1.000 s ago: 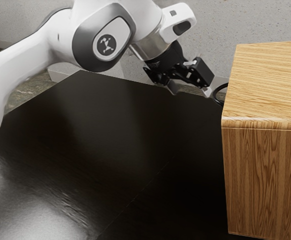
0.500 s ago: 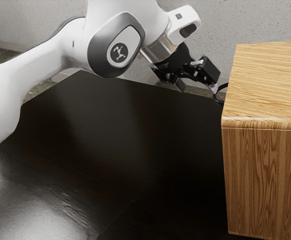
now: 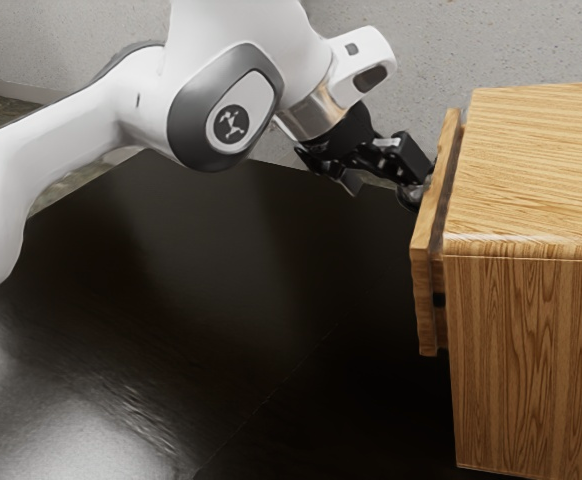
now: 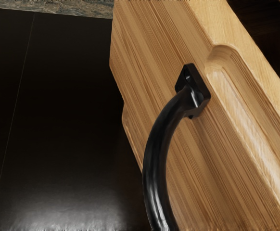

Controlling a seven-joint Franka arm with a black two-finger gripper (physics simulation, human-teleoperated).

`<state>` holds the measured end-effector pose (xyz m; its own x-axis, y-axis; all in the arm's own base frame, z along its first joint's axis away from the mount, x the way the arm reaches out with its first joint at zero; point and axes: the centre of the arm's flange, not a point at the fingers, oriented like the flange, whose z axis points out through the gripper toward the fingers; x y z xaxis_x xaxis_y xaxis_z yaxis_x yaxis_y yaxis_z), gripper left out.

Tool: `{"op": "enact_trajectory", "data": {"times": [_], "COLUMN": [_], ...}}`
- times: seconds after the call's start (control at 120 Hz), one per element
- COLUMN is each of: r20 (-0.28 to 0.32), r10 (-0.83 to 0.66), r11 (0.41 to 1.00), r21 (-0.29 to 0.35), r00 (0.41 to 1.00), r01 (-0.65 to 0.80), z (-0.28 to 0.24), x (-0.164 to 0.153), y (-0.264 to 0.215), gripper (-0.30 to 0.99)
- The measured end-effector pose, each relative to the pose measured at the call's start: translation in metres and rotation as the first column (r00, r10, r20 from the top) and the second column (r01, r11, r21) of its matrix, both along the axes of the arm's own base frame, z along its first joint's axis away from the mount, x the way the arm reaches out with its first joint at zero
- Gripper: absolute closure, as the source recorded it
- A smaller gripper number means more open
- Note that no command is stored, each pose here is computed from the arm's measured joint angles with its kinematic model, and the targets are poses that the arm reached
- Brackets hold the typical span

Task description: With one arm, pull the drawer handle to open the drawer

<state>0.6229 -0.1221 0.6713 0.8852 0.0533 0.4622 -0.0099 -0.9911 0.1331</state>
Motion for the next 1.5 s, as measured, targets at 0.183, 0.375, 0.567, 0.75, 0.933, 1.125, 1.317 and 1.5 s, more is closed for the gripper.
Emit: {"op": "enact_trajectory", "data": {"times": [0.183, 0.375, 0.567, 0.75, 0.933, 1.125, 1.317, 1.5], "r20": [0.018, 0.01, 0.019, 0.017, 0.022, 0.019, 0.016, -0.004], "r10": [0.02, 0.052, 0.01, 0.025, 0.01, 0.015, 0.03, 0.055], "r11": [1.0, 0.999, 1.0, 1.0, 1.0, 1.0, 0.999, 0.998], "r21": [0.017, 0.017, 0.008, 0.005, 0.01, 0.02, 0.026, 0.039], "r00": [1.0, 0.999, 1.0, 1.0, 1.0, 1.0, 0.999, 0.999], "r01": [-0.02, -0.052, -0.01, -0.025, -0.01, -0.015, -0.03, -0.054], "z": [0.011, 0.006, 0.006, 0.002, 0.003, -0.001, -0.004, -0.016], "x": [-0.011, -0.005, -0.007, -0.002, -0.004, -0.002, 0.001, 0.003], "y": [0.009, 0.029, 0.003, 0.013, 0.006, 0.008, 0.017, 0.032], "gripper": [0.0, 0.0, 0.0, 0.0, 0.0, 0.0, 0.0, 0.0]}}
